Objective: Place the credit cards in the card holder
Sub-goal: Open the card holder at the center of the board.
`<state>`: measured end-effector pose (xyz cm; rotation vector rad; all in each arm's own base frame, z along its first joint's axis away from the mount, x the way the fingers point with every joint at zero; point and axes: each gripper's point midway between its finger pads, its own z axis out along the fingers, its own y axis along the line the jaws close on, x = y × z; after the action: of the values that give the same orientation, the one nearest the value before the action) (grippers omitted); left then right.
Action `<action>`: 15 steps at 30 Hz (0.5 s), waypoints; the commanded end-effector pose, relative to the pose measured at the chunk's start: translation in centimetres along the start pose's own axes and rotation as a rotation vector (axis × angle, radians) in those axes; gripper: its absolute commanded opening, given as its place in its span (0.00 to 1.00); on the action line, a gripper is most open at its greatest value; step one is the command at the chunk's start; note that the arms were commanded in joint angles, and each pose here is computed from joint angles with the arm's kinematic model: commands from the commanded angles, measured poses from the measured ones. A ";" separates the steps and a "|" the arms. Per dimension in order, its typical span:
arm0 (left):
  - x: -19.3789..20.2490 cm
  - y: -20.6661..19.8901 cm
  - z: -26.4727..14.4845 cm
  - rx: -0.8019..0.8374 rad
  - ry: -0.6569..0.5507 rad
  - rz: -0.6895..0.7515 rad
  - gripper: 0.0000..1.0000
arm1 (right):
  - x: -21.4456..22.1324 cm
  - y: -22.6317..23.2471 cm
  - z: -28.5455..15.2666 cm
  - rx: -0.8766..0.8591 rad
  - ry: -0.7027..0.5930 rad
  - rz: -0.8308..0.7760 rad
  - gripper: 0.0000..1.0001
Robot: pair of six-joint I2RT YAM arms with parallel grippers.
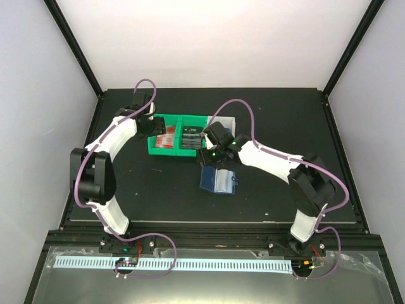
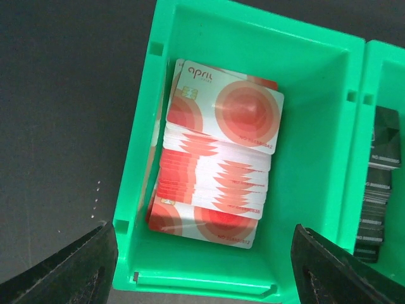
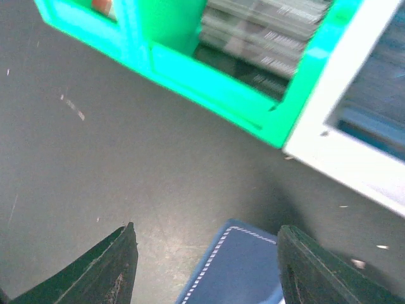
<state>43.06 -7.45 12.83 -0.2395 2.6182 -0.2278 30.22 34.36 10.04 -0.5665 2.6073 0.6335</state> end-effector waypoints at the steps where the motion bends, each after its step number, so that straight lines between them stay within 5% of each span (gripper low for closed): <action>1: -0.4 1.7 0.1 -0.073 0.028 0.017 0.77 | -2.9 -2.8 -3.7 0.111 -0.103 0.099 0.62; 9: -1.5 2.6 1.5 -0.096 0.048 0.007 0.72 | -3.4 -3.7 -5.2 0.151 -0.065 0.093 0.62; 15: -2.2 2.6 3.5 -0.074 0.091 -0.008 0.53 | -2.9 -5.9 -5.4 0.267 -0.016 0.130 0.59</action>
<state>45.19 -5.06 10.18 -0.2769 2.7112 -0.1334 33.73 29.85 14.74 -0.3604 2.6099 0.4619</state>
